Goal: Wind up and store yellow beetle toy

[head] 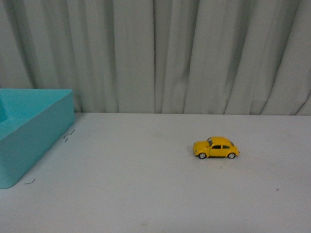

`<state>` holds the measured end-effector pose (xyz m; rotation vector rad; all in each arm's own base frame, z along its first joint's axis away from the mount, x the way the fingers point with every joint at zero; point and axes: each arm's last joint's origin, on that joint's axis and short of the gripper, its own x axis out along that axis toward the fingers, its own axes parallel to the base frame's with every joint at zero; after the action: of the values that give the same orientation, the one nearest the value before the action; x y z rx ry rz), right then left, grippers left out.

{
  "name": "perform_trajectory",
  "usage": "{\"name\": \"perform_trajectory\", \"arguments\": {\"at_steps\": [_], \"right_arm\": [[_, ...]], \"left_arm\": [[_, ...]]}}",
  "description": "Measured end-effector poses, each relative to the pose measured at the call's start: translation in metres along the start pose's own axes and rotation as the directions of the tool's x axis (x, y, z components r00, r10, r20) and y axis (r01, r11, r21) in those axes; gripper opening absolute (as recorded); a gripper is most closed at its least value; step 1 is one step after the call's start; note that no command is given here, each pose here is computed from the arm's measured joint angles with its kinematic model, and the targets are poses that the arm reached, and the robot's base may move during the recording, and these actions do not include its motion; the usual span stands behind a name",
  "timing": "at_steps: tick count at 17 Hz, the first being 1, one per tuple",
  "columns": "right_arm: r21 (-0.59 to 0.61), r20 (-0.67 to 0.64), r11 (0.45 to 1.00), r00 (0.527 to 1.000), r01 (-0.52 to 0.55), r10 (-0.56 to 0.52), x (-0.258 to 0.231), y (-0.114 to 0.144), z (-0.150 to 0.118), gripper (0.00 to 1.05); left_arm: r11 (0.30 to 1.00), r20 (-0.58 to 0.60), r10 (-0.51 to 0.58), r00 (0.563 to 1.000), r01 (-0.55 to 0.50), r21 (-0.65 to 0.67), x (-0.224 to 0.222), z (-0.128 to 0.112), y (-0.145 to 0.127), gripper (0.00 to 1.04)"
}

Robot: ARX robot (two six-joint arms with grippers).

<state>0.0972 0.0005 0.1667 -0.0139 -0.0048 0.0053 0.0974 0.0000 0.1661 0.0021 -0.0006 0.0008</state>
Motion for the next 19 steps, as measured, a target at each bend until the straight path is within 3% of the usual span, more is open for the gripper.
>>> {"name": "perform_trajectory", "arguments": {"at_steps": [19], "right_arm": [[0.004,-0.001,1.000,1.000,0.000,0.000,0.0000,0.0000,-0.0001,0.98]], "left_arm": [[1.000,0.001,0.000,1.000,0.000,-0.001,0.0000,0.0001,0.0000,0.98]]}}
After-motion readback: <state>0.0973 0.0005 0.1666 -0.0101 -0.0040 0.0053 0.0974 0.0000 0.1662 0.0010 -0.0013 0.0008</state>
